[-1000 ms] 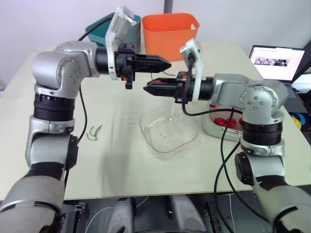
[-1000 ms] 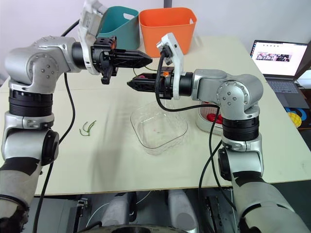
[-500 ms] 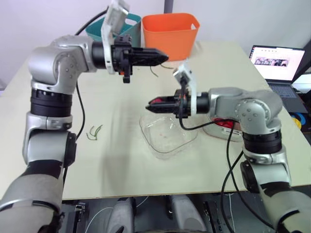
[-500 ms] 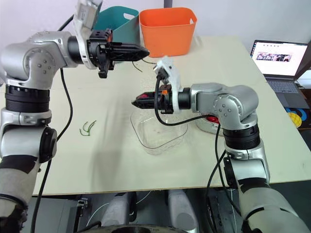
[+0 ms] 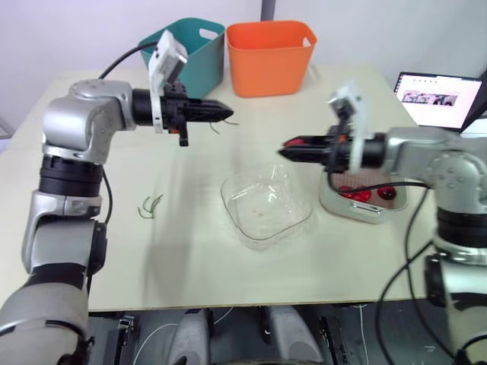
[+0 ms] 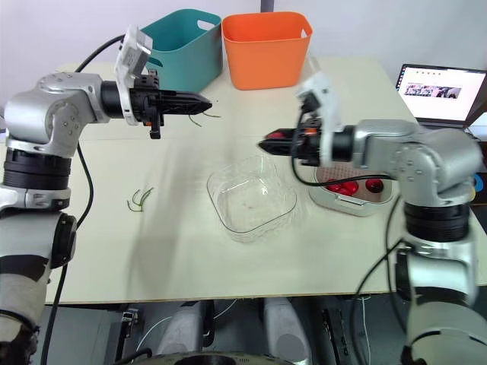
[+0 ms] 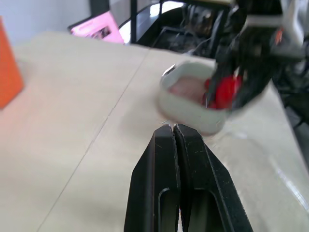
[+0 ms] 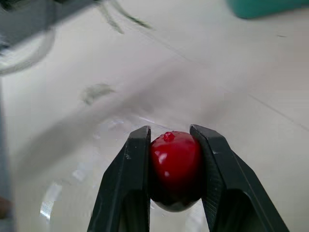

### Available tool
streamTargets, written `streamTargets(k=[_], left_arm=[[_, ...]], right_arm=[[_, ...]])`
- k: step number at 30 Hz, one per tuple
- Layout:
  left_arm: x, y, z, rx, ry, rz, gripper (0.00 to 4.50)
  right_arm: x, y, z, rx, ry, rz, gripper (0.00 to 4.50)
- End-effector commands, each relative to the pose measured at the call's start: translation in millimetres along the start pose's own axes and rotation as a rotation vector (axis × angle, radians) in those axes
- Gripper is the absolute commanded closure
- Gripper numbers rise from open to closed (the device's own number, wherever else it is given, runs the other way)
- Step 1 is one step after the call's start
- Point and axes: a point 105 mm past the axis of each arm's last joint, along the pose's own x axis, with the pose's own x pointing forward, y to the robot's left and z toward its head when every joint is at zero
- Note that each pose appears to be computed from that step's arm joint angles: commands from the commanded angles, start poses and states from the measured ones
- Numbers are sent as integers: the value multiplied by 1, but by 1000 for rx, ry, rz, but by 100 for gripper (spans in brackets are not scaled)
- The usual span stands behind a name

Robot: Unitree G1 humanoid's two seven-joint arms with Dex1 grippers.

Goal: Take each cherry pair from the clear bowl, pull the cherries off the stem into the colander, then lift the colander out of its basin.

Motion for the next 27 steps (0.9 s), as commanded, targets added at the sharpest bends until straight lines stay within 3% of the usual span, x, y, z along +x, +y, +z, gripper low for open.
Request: streamTargets(k=[1,5,10,13,20,24,27], left_arm=[[-10,8,0,61,15,57,450],[-15,10,-10,27,3,83,450],[-17,11,-18,-2,-2,117,450],[-20,12,-23,-16,3,129,450],[-24,19,-28,-15,24,151,450],[-31,21,-27,-38,11,180,450],[-53,26,-37,-123,24,244,450]], right_arm=[[-26,-35,-3,-38,16,-148,352],[-48,-71,-38,-56,159,-338,352],[-49,-81,-52,-14,167,-380,352],[-49,-85,-55,-14,177,-398,264],[-52,-81,-40,-21,140,-376,12],[-48,-64,-11,-68,47,-301,5],[-25,-17,28,-98,-93,-91,5]])
